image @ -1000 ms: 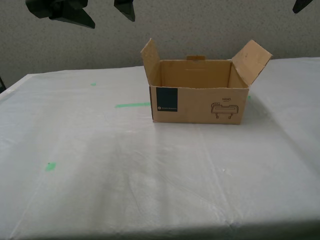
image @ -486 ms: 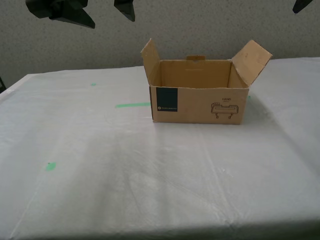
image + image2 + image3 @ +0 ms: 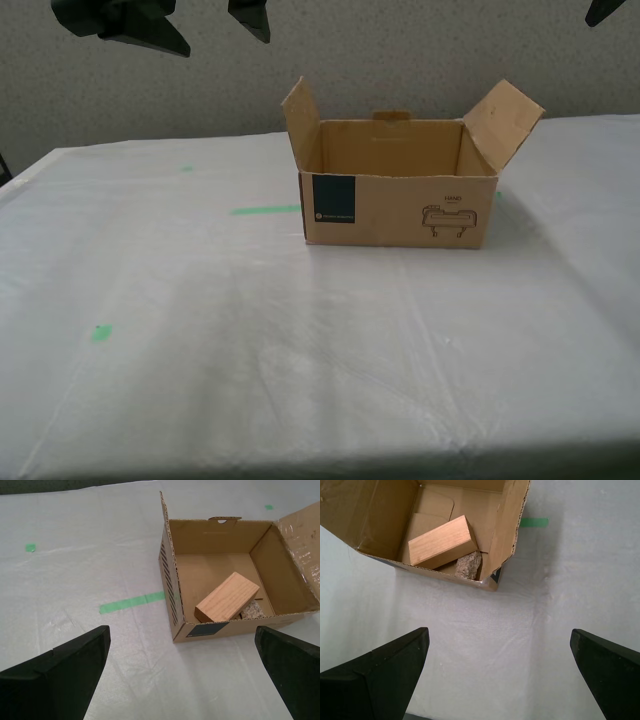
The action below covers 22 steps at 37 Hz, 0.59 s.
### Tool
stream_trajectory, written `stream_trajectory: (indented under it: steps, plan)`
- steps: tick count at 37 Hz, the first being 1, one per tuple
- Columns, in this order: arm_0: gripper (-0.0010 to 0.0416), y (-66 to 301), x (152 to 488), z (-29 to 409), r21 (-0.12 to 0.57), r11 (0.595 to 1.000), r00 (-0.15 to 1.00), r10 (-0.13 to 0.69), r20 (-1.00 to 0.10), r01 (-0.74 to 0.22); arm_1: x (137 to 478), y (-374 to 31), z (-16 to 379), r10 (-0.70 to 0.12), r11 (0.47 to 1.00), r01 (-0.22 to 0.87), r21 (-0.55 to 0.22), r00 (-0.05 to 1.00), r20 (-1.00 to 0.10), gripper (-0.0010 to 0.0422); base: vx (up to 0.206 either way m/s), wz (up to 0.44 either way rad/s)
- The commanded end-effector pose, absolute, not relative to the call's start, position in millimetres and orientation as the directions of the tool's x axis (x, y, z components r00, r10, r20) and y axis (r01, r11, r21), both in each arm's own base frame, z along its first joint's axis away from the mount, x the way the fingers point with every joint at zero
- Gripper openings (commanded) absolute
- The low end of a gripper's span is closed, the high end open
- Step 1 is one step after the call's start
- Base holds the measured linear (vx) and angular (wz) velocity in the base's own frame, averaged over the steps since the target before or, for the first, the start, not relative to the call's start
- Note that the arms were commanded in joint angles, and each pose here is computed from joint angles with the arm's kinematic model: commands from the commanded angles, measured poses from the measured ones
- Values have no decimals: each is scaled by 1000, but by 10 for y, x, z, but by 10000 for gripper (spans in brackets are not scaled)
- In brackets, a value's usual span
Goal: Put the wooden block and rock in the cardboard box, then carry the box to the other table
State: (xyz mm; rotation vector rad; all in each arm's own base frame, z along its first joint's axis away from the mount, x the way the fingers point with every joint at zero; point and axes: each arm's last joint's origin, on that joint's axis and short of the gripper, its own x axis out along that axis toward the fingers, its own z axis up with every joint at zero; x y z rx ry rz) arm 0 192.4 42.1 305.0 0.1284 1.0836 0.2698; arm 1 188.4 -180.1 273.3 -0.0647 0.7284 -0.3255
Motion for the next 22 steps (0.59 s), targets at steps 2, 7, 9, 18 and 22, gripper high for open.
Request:
stream_trajectory:
  steps: [2, 7, 9, 18, 22]
  plan:
    - [394, 420, 1924, 3051, 234, 961, 441, 277, -853, -151, 1885, -1802, 2736, -316, 947, 270, -174, 698, -642, 396, 0, 0]
    - [394, 420, 1924, 3051, 234, 961, 441, 277, -853, -151, 1885, -1802, 2736, -317, 947, 270, -174, 698, -642, 396, 0, 0]
    - [394, 420, 1924, 3051, 234, 961, 441, 277, -853, -151, 1885, -1802, 2736, -317, 947, 270, -174, 698, -642, 396, 0, 0]
    - [394, 420, 1924, 3051, 234, 961, 441, 277, -853, -151, 1885, -1802, 2736, -317, 947, 270, -174, 698, -642, 396, 0, 0]
    - [393, 420, 1924, 3051, 234, 961, 441, 277, -853, -151, 1885, -1802, 2736, -317, 947, 270, -174, 698, -642, 396, 0, 0]
